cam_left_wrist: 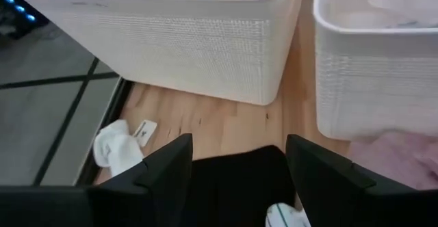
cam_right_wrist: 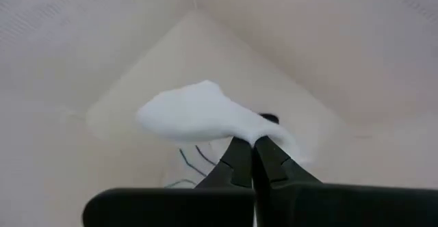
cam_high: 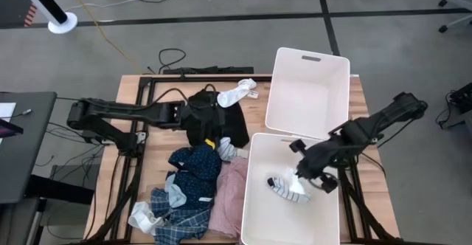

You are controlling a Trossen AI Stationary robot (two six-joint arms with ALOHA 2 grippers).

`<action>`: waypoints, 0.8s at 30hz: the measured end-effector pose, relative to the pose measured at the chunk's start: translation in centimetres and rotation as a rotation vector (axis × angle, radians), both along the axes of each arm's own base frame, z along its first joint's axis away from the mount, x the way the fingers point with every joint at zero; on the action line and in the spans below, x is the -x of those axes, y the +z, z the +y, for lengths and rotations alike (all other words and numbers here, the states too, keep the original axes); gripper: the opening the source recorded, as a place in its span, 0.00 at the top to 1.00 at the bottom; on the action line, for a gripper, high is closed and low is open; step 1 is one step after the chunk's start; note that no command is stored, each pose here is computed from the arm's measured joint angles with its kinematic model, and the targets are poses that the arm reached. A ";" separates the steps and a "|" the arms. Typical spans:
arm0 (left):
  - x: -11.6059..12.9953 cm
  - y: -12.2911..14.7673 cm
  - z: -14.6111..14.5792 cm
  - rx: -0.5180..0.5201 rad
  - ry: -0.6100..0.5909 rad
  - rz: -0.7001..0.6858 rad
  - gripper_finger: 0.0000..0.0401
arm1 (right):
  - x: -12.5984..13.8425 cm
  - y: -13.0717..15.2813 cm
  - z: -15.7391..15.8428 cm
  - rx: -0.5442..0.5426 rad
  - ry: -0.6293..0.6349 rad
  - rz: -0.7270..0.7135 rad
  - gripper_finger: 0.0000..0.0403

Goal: Sort clothes
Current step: Put the middle white sock into the bottom laundry bin

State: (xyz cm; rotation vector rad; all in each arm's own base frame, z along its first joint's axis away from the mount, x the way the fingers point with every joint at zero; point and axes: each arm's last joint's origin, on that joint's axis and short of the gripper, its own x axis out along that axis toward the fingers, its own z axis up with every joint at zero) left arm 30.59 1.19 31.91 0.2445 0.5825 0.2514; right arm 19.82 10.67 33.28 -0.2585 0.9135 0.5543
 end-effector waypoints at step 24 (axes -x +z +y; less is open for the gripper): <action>0.3 -8.4 7.5 0.074 0.007 0.097 0.43 | -4.2 -8.6 2.2 0.099 -0.242 0.427 1.00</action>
